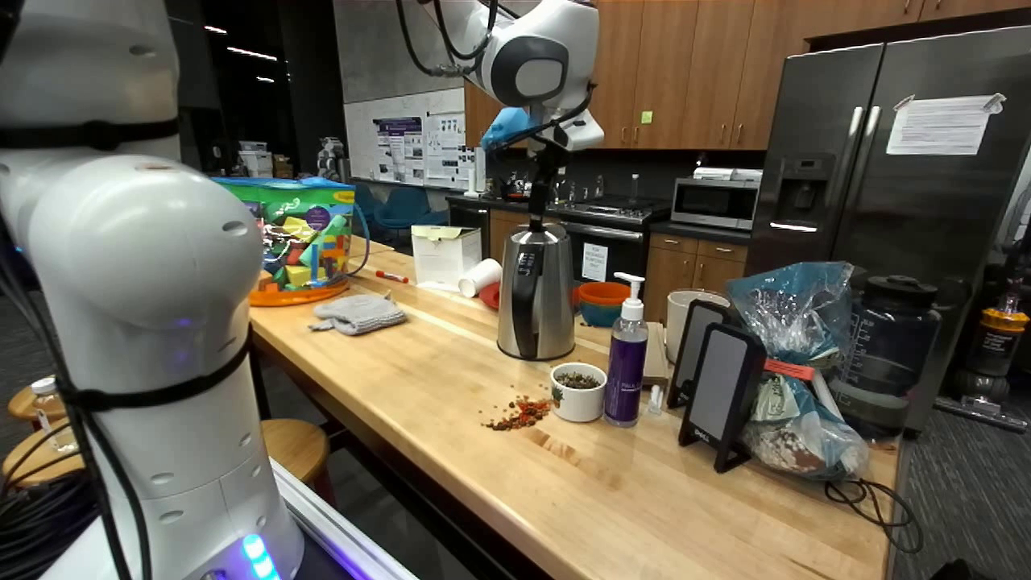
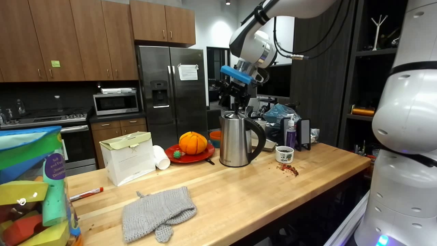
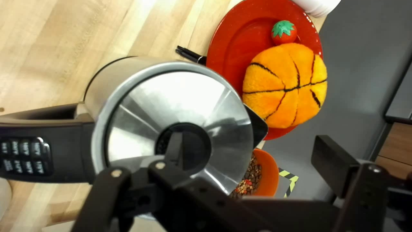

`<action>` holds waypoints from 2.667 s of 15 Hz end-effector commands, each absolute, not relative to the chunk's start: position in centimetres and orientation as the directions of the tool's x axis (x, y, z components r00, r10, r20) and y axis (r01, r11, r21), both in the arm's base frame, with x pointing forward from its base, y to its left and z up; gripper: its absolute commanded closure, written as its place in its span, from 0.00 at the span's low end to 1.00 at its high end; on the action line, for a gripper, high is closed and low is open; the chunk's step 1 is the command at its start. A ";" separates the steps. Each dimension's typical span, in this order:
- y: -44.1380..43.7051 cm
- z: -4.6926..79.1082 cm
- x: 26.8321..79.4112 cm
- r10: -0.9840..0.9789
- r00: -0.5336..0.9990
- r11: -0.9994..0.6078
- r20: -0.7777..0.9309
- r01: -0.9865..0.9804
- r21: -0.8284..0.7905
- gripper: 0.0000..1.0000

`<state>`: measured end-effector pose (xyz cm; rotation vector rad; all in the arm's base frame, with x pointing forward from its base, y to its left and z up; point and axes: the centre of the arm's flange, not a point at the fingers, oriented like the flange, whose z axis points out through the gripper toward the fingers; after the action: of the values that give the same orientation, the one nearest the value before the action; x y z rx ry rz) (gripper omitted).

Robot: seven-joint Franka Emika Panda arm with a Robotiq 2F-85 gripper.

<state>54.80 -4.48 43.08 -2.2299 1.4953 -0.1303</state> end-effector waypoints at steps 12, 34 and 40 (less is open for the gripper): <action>-5.9 49.4 49.7 -0.914 0.403 -0.324 -0.049 -0.798 -0.508 0.00; -8.7 50.4 35.2 -0.700 0.597 -0.652 0.393 -0.309 -0.692 0.00; -8.9 49.3 35.3 -0.698 0.568 -0.666 0.437 -0.290 -0.687 0.00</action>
<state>35.32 -8.94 49.24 -2.2449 0.7891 -0.9642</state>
